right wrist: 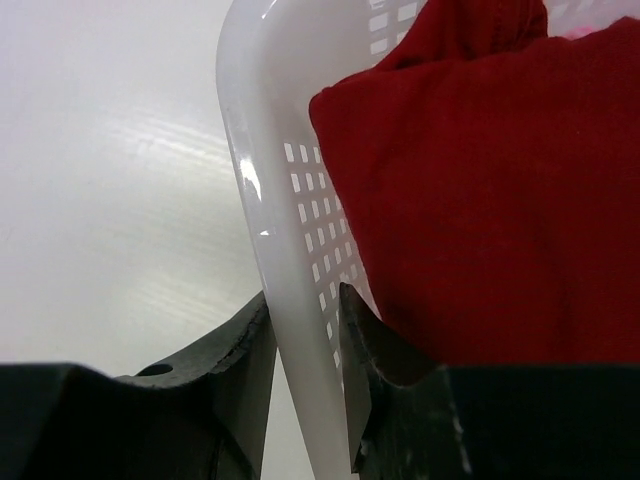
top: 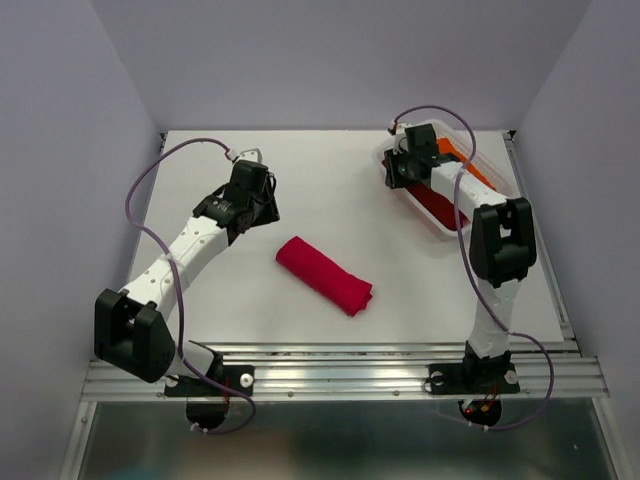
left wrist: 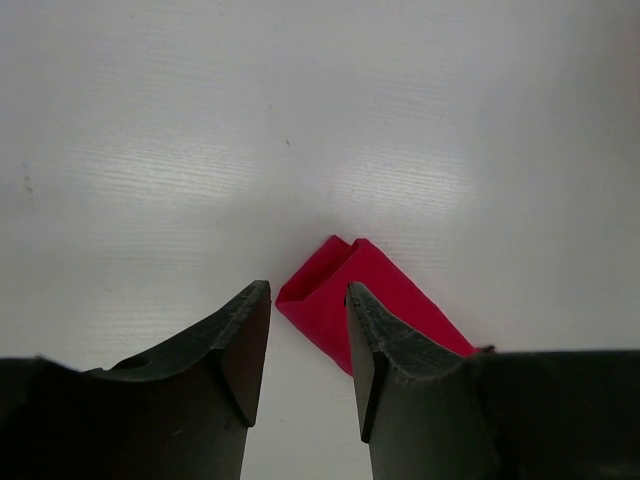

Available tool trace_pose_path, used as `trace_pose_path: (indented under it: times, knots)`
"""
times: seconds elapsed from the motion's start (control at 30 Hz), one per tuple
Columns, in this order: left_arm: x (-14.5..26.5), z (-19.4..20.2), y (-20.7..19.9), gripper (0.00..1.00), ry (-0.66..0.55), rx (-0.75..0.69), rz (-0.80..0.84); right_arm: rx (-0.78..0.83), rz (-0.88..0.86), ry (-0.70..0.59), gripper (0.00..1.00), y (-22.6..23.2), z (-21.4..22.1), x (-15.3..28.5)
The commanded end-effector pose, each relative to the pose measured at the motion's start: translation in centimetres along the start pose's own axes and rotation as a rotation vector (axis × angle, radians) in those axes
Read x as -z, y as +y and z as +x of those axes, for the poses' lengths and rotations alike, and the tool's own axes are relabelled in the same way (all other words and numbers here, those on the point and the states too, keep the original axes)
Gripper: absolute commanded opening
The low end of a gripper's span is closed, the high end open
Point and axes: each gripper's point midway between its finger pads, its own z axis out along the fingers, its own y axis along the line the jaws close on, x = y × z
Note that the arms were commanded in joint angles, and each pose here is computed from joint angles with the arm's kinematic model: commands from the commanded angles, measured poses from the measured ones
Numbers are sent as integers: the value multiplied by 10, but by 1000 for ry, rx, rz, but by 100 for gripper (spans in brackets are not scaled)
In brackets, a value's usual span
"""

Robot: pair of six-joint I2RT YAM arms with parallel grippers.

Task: Roll the t-shirts
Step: Move the bin to the center of the board.

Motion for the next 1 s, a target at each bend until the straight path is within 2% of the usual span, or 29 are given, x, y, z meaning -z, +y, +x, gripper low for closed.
trace_pose_path:
  times: [0.0, 0.13, 0.27, 0.4, 0.43, 0.57, 0.6, 0.73, 0.87, 0.97]
  knots:
    - [1, -4, 2, 47, -21, 21, 11, 176, -105, 39, 1, 66, 26, 31]
    - [-2, -2, 2, 47, -13, 19, 14, 265, -123, 64, 1, 103, 54, 48]
    - [-5, 0, -1, 47, -8, 22, 29, 275, -138, 58, 11, 124, 70, 73]
    - [-11, 6, -2, 47, 13, 23, 35, 241, -117, 8, 35, 122, 68, 102]
    - [-15, 8, -2, 47, 23, 22, 34, 228, -117, -35, 58, 123, 60, 117]
    - [-18, 3, -11, 47, 24, 26, 63, 116, -100, -197, 66, 124, 28, 165]
    - [-19, -2, -13, 47, 16, 26, 66, 44, -16, -224, 69, 109, 28, 170]
    - [-23, -8, -20, 47, 16, 22, 83, -131, 124, -288, 72, 70, 25, 197]
    - [-26, -10, -27, 46, 24, 21, 103, -480, 420, -271, 79, -36, 57, 218]
    - [-28, -11, -27, 47, 24, 16, 101, -664, 498, -306, 80, -67, 83, 233]
